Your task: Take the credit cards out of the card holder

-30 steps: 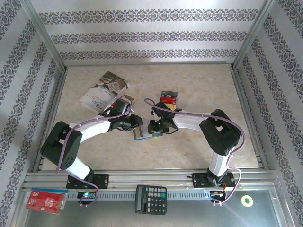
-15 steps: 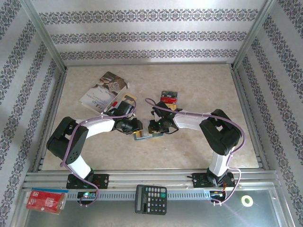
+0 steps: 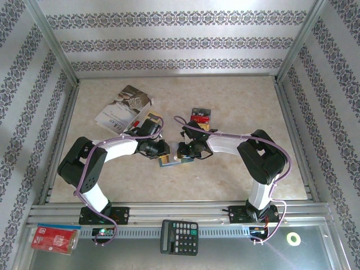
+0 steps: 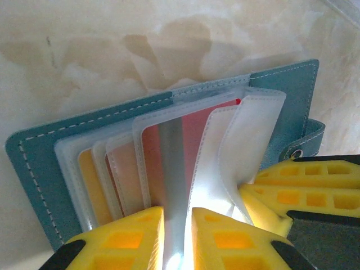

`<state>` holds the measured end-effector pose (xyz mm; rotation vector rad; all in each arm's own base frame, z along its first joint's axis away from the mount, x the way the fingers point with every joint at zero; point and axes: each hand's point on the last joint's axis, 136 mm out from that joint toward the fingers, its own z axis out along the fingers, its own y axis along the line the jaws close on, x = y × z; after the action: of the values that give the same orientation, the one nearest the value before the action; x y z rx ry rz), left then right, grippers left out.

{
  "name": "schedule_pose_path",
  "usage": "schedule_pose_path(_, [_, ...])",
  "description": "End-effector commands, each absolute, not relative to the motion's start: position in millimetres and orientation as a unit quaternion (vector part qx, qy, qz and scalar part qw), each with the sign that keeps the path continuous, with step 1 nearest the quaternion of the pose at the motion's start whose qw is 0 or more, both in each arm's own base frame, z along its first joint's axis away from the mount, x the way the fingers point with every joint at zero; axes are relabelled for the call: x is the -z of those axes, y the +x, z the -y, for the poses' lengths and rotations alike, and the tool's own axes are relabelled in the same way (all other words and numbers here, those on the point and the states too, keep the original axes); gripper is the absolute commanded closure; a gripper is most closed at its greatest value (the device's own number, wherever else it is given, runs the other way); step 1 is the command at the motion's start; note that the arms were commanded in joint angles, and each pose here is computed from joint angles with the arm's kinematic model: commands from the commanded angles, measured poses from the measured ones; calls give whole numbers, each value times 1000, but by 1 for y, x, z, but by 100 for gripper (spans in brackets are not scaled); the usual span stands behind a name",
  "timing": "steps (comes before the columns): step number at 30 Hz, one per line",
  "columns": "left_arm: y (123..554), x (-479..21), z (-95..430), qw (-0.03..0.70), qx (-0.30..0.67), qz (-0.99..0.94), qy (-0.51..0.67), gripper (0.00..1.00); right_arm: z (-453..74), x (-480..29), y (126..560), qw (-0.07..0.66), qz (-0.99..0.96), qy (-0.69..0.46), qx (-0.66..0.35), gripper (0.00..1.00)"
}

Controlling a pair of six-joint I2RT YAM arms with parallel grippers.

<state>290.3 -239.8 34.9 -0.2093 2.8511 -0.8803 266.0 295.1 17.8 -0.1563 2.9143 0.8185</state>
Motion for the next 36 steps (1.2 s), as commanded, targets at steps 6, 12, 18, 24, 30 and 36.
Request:
schedule_pose_path(6, [283, -38, 258, 54, 308, -949, -34, 84, -282, 6, 259, 34, -968, -33, -245, 86])
schedule_pose_path(12, [282, -35, 253, 48, 282, -958, -30, 83, -281, 6, 260, 34, -967, -30, -249, 86])
schedule_pose_path(18, [285, -44, 259, 60, 303, -951, -23, 80, -280, 5, 261, 36, -967, -28, -249, 86])
schedule_pose_path(24, [288, -49, 273, 59, 344, -937, -26, 81, -284, -20, 267, 65, -958, -29, -278, 85])
schedule_pose_path(30, [293, -57, 280, 68, 369, -927, -32, 81, -279, -61, 273, 126, -944, -34, -304, 81])
schedule_pose_path(36, [298, -69, 299, 71, 407, -911, -11, 78, -253, -78, 282, 175, -937, 4, -303, 78])
